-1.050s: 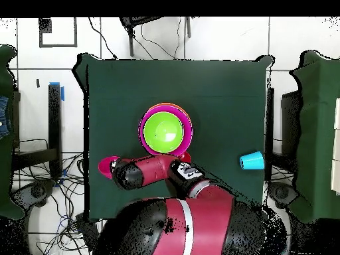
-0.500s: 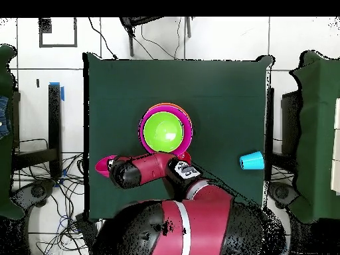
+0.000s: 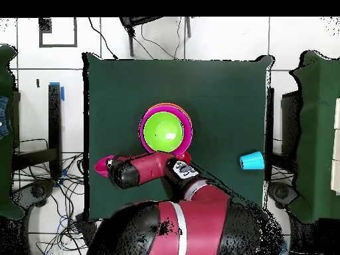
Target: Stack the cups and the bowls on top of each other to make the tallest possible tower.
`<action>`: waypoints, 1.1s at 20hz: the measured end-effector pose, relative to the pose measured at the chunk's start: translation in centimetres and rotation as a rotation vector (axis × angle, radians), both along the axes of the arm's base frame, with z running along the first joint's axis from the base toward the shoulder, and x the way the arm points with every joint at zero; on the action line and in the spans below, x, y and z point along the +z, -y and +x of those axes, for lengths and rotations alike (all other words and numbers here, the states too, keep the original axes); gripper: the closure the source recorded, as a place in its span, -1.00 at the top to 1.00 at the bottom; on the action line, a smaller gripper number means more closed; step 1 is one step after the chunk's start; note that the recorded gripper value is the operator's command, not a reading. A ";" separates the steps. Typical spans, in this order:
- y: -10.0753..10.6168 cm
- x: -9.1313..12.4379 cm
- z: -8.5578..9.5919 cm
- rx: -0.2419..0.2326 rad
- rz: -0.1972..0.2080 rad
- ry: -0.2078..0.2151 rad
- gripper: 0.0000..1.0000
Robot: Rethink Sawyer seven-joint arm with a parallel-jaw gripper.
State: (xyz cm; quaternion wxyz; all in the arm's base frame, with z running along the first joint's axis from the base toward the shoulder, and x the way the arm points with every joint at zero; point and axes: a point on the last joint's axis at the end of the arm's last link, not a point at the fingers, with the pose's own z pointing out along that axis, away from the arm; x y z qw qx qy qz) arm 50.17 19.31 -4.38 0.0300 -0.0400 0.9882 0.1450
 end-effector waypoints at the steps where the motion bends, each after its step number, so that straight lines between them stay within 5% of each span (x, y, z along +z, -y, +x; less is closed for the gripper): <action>1: -0.1 0.1 0.0 0.003 -0.003 0.002 -1.00; 8: -2.5 1.4 -1.4 0.084 -0.108 0.037 -1.00; 14: -6.1 5.8 -4.2 0.126 -0.183 0.075 -1.00; 21: -6.0 9.3 -7.2 0.118 -0.247 0.093 -1.00; 22: -5.3 9.8 -8.5 0.113 -0.279 0.089 -1.00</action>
